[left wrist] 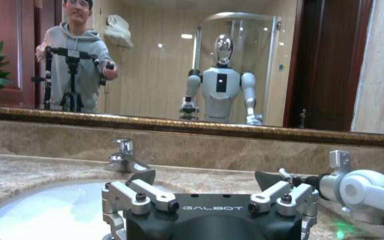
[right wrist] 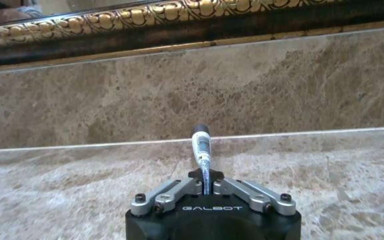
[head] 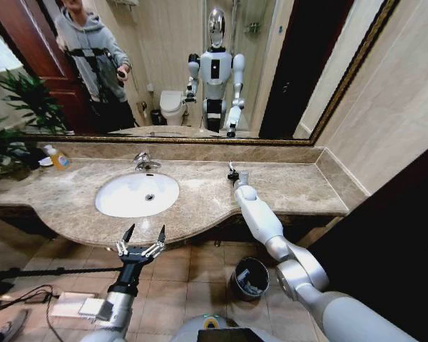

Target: Pick up the trash from the sink and place it in the trash bin.

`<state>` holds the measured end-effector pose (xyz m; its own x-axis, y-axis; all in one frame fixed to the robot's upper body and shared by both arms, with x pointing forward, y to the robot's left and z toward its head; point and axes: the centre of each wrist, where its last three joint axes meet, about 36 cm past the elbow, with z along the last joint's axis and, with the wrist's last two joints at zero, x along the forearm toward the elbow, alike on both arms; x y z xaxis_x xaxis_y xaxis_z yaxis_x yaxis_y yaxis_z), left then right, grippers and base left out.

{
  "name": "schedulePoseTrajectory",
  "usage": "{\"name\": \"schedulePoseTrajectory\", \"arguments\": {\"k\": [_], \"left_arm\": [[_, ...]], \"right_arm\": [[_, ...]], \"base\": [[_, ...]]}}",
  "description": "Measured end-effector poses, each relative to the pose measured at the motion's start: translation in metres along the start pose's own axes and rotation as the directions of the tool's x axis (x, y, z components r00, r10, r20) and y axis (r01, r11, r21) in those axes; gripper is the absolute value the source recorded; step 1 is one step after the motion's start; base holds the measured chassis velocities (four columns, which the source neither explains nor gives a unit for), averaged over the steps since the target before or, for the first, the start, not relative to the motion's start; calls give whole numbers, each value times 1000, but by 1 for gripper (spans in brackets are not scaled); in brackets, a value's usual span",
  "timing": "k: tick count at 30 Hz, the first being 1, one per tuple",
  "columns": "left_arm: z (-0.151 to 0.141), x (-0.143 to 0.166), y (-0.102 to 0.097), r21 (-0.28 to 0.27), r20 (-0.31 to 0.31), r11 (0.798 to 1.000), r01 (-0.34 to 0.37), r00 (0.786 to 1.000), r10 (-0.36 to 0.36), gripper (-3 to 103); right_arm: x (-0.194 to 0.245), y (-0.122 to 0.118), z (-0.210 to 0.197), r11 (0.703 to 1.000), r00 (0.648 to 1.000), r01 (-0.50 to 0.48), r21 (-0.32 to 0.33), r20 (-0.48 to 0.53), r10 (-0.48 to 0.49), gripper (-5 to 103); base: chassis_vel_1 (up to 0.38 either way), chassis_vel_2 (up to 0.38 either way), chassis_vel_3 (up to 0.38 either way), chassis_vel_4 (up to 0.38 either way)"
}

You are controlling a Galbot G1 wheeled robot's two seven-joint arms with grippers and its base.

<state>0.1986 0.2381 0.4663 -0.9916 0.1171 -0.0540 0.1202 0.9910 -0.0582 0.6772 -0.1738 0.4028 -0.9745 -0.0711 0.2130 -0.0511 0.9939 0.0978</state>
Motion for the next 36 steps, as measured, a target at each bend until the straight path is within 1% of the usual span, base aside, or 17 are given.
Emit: {"name": "schedulePoseTrajectory", "arguments": {"k": [5, 7, 9, 10, 11, 12, 14, 15, 17, 18, 20, 22, 25, 26, 28, 33, 36], "left_arm": [[0, 0, 0, 0, 0, 1000, 0, 1000, 0, 100], [0, 0, 0, 0, 0, 1000, 0, 1000, 0, 100], [0, 0, 0, 0, 0, 1000, 0, 1000, 0, 100], [0, 0, 0, 0, 0, 1000, 0, 1000, 0, 100], [0, 0, 0, 0, 0, 1000, 0, 1000, 0, 100], [0, 0, 0, 0, 0, 1000, 0, 1000, 0, 100], [0, 0, 0, 0, 0, 1000, 0, 1000, 0, 100], [0, 0, 0, 0, 0, 1000, 0, 1000, 0, 100], [0, 0, 0, 0, 0, 1000, 0, 1000, 0, 100], [0, 0, 0, 0, 0, 1000, 0, 1000, 0, 100], [0, 0, 0, 0, 0, 1000, 0, 1000, 0, 100], [0, 0, 0, 0, 0, 1000, 0, 1000, 0, 100], [0, 0, 0, 0, 0, 1000, 0, 1000, 0, 100], [0, 0, 0, 0, 0, 1000, 0, 1000, 0, 100], [0, 0, 0, 0, 0, 1000, 0, 1000, 0, 100], [0, 0, 0, 0, 0, 1000, 0, 1000, 0, 100], [0, 0, 0, 0, 0, 1000, 0, 1000, 0, 100]], "right_arm": [[33, -10, -4, 999, 998, 21, 37, 50, -23, 3], [55, -23, -5, 996, 994, 26, 85, 101, -34, 3], [59, -25, -5, 995, 993, 25, 95, 111, -35, 3], [75, -39, -8, 992, 988, 15, 123, 149, -34, 3], [87, -49, -10, 992, 984, 11, 124, 176, -33, 3], [87, -49, -10, 992, 984, 11, 124, 176, -33, 3], [118, -67, -6, 994, 974, 5, 109, 225, -29, 3], [118, -67, -6, 994, 974, 5, 109, 225, -29, 3], [147, -76, 0, 996, 970, -1, 89, 243, -21, 3], [173, -79, 9, 997, 969, -10, 71, 247, -8, 3], [198, -78, 17, 998, 965, -25, 60, 261, 9, 3], [208, -78, 19, 998, 963, -33, 60, 270, 16, 3], [265, -80, 34, 995, 952, -81, 53, 301, 61, 3], [265, -80, 34, 995, 952, -81, 53, 301, 61, 3], [294, -78, 52, 993, 954, -107, 46, 287, 90, 3], [310, -71, 69, 992, 959, -116, 41, 265, 101, 3], [341, -62, 106, 987, 964, -157, 28, 223, 147, 3]], "base": [[0, 0, 0, 0], [0, 0, 0, 0], [0, 0, 0, 0], [0, 0, 0, 0], [0, 0, 0, 0], [0, 0, 0, 0], [0, 0, 0, 0], [0, 0, 0, 0], [0, 0, 0, 0], [0, 0, 0, 0], [0, 0, 0, 0], [0, 0, 0, 0], [0, 0, 0, 0], [0, 0, 0, 0], [0, 0, 0, 0], [0, 0, 0, 0], [0, 0, 0, 0]]}}
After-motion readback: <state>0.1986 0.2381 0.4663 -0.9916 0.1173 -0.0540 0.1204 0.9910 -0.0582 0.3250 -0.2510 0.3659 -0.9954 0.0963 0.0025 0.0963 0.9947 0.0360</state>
